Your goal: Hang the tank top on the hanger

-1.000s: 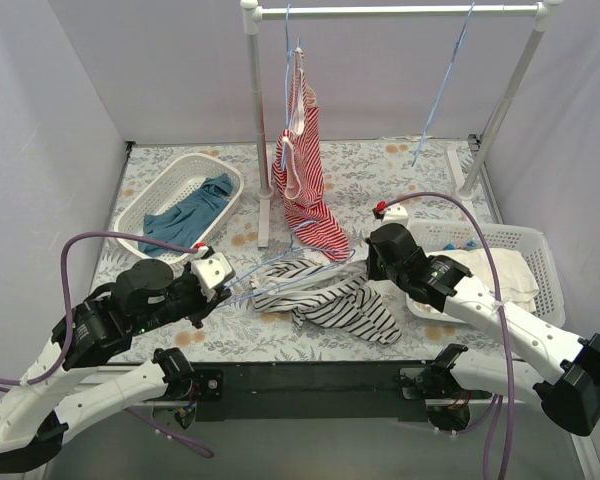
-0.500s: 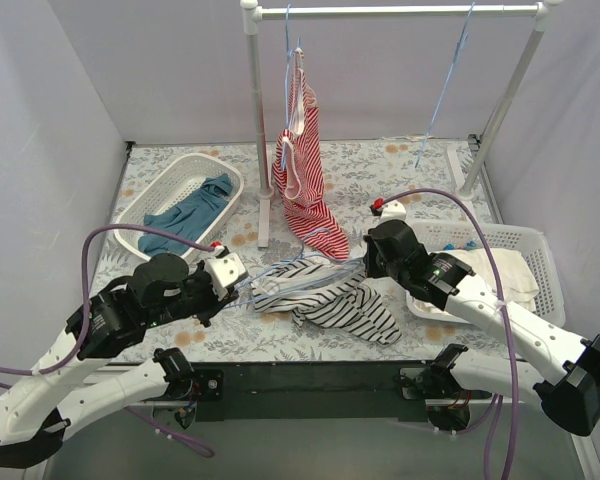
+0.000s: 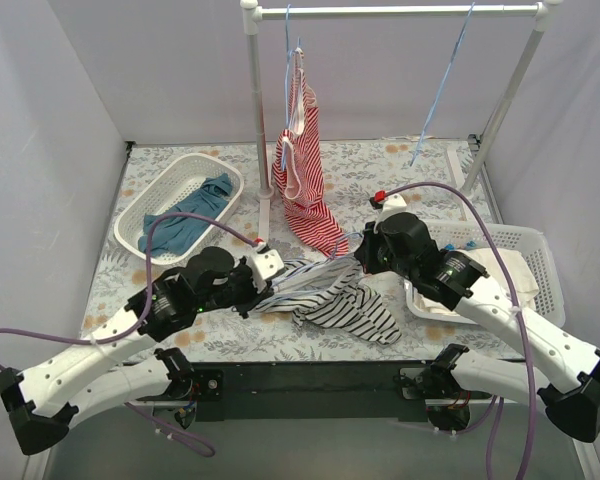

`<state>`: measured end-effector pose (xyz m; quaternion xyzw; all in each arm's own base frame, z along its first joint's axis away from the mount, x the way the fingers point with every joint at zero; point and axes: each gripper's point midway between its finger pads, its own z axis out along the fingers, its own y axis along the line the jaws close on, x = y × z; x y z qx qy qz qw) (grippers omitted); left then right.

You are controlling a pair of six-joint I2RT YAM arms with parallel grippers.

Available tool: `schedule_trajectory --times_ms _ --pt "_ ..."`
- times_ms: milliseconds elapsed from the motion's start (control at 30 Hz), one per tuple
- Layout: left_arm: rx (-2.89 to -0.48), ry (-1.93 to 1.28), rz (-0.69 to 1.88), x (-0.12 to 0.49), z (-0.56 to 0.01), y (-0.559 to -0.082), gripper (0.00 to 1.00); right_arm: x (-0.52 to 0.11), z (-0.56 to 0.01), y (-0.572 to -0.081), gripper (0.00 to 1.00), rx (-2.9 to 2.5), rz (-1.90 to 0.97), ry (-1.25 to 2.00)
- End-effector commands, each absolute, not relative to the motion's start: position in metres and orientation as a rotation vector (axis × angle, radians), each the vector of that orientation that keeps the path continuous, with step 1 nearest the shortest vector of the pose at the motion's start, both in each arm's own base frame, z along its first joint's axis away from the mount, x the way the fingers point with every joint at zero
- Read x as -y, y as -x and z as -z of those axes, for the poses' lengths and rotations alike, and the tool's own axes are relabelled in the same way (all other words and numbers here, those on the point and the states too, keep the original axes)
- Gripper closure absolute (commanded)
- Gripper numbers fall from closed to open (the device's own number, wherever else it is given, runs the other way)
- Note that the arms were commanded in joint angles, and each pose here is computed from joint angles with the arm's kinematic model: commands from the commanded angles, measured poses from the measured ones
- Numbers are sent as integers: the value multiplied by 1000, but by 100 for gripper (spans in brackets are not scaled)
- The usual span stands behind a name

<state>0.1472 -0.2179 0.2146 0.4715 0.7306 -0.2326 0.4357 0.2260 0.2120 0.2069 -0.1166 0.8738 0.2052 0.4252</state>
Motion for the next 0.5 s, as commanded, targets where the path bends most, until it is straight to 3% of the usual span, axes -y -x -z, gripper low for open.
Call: schedule_trajectory --times_ms 0,267,467 --pt "-1710 -1046 735 257 -222 -160 100 -218 -240 -228 99 -2093 -588 300" --pt "-1741 -880 878 264 -195 -155 100 -215 -240 -227 99 -2078 -579 297" --pt "-1641 -849 953 261 -217 -144 100 -215 -250 -229 95 -2053 -581 306"
